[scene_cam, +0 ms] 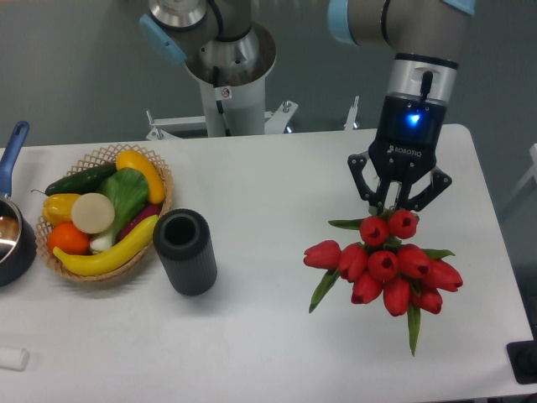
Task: Insert the flowers into the vase
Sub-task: 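Carry the red tulip bunch with the gripper toward the black vase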
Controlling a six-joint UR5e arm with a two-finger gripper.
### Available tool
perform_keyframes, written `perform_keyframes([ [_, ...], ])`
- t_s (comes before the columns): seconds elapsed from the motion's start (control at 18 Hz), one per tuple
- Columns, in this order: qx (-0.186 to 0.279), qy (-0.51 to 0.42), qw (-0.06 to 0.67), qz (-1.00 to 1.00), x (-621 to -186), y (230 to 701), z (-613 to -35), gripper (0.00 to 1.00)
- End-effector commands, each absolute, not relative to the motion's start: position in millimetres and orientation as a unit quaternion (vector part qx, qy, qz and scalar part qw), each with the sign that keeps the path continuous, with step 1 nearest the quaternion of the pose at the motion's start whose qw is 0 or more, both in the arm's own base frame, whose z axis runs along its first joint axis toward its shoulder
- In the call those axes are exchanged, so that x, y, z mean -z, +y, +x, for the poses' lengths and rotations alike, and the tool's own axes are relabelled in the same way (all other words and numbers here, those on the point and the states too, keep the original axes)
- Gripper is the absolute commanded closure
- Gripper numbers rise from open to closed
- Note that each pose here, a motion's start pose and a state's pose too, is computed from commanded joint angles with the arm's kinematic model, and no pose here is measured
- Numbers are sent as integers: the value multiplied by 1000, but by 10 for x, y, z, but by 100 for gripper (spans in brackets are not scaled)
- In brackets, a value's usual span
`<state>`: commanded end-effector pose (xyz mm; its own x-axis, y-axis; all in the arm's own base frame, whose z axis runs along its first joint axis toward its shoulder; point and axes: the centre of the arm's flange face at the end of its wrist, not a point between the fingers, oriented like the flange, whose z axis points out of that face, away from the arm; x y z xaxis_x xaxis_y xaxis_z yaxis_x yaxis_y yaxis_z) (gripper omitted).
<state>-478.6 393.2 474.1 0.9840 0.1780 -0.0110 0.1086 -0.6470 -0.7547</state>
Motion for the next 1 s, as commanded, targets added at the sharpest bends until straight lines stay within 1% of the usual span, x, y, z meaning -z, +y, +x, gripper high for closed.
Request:
perform_keyframes([
  [0.11, -42, -78, 413, -906, -4685, 3934, -4766, 76],
  [0.5, -44, -71, 415, -906, -4726, 4014, -4752, 76],
  [0.72, -36, -42, 417, -907, -4744, 4277, -4521, 76],
  [0.89, -38, 5, 445, -895, -4831, 4587, -4210, 76],
  [1.0, -12, 22, 466, -884, -4804, 4667, -4084, 76],
])
